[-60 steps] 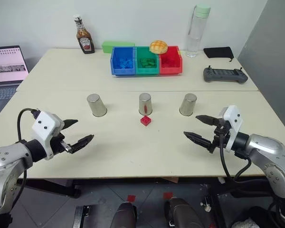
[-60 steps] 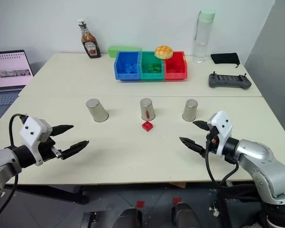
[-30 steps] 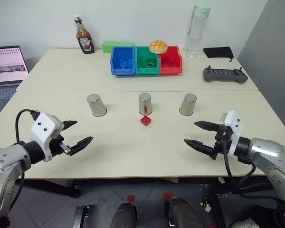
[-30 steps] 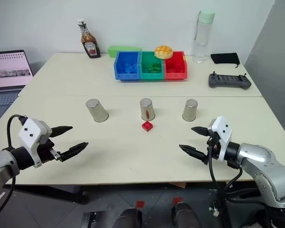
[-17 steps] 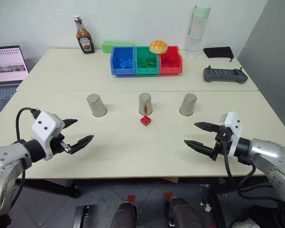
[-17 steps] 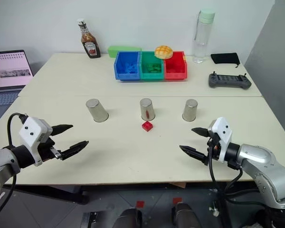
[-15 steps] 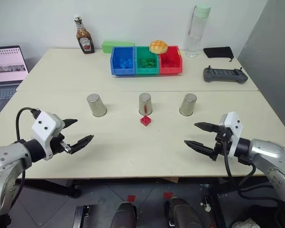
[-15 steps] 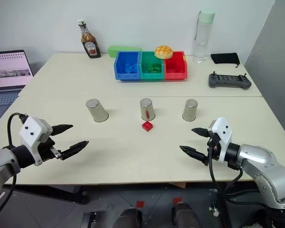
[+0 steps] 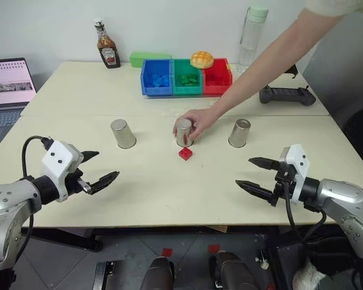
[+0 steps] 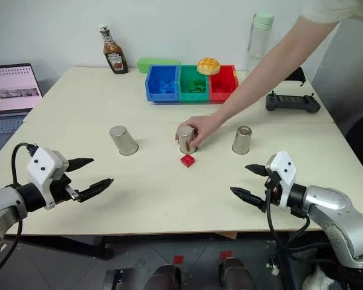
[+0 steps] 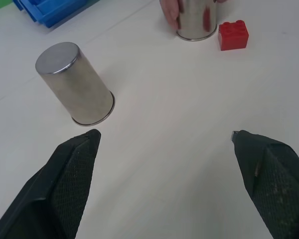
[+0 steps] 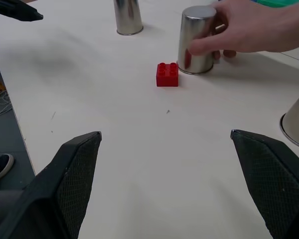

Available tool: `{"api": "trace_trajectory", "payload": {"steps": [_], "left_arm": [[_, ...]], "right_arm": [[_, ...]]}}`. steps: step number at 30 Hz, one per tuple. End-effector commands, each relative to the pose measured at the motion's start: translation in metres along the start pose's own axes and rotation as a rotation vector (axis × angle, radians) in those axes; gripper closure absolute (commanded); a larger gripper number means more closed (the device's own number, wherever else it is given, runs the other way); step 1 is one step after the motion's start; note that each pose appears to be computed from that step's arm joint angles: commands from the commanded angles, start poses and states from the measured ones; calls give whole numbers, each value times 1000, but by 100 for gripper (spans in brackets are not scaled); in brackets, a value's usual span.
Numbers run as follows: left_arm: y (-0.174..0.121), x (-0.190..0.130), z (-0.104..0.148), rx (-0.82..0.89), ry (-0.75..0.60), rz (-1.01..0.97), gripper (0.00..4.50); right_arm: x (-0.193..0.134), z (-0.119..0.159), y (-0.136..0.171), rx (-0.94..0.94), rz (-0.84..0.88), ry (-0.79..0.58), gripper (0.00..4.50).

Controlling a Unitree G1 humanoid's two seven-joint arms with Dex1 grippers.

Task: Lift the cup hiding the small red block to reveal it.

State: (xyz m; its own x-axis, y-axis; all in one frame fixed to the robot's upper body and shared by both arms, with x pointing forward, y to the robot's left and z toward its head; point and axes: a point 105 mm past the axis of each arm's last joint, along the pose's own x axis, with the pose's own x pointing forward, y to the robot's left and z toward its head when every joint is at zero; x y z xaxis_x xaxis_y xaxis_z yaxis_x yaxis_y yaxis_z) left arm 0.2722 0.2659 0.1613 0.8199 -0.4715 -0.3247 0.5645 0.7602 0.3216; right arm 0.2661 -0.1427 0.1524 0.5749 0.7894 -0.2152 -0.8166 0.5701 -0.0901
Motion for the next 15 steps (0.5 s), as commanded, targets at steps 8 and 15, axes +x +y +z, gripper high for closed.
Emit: {"api": "trace_trajectory", "payload": {"steps": [8,15], "left_arm": [[3,-2,9,43,-22,10,0],[3,-2,8,46,-17,4,0]], "right_arm": [[0,13,3,-55,5,-36,8],[2,14,4,-57,11,-38,8]]}}
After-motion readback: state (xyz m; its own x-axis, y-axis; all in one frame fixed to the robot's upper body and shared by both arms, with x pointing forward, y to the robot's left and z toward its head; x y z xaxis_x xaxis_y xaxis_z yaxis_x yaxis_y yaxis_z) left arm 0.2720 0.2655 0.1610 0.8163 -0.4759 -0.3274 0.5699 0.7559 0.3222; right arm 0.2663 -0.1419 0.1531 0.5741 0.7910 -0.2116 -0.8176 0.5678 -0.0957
